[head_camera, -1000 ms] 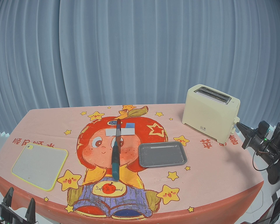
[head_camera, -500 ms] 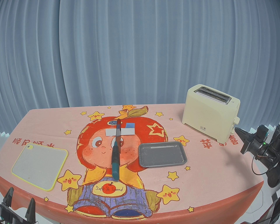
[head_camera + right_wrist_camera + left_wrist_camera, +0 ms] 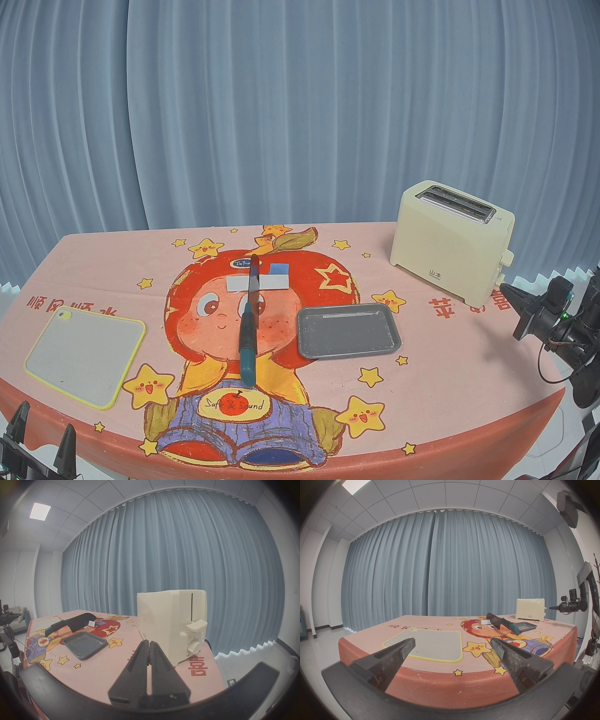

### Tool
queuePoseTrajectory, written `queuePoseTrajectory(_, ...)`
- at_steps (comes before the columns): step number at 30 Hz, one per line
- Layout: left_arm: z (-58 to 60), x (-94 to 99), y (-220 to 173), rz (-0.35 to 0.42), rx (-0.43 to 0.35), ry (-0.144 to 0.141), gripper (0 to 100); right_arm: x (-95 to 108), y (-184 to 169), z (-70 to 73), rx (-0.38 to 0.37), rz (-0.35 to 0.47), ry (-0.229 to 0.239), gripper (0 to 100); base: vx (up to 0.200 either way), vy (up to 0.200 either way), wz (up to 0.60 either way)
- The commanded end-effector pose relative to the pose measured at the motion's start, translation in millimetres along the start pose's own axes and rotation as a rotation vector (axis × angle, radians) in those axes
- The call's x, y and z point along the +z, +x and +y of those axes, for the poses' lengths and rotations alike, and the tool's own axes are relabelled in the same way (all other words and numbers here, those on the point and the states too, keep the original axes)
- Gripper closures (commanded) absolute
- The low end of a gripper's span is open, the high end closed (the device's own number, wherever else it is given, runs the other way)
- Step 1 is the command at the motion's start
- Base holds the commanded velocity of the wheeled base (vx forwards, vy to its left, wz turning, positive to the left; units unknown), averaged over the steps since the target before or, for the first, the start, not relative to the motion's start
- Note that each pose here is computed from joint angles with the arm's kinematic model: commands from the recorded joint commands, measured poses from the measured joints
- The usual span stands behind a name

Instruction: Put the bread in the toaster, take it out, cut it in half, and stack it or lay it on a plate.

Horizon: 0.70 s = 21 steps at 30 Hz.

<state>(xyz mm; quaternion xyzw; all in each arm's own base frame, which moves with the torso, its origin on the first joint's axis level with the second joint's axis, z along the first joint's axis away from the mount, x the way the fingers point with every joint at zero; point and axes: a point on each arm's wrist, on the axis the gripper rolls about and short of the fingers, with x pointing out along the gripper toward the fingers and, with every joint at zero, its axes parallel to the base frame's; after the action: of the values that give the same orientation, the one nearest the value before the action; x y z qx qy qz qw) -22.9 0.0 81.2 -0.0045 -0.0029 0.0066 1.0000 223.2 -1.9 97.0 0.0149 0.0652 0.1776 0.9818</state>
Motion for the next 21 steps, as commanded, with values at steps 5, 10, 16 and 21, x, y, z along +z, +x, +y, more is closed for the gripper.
queuePoseTrajectory(5,0.0,-5.2,0.0,0.001,0.001,0.000,0,-3.6,-2.0,1.1,0.001,0.018,0.006,100,0.000,0.000,0.00)
queuePoseTrajectory(10,0.0,-5.2,0.0,0.001,0.001,0.000,0,-4.6,-2.2,1.5,0.003,0.024,0.007,100,0.000,0.000,0.00)
queuePoseTrajectory(16,0.0,-5.2,0.0,0.001,0.001,0.000,0,-5.8,-3.4,3.5,0.009,0.030,0.009,100,0.000,0.000,0.00)
queuePoseTrajectory(21,0.0,-5.2,0.0,0.001,0.001,0.000,0,-6.2,-3.5,3.9,0.010,0.032,0.008,100,0.000,0.000,0.00)
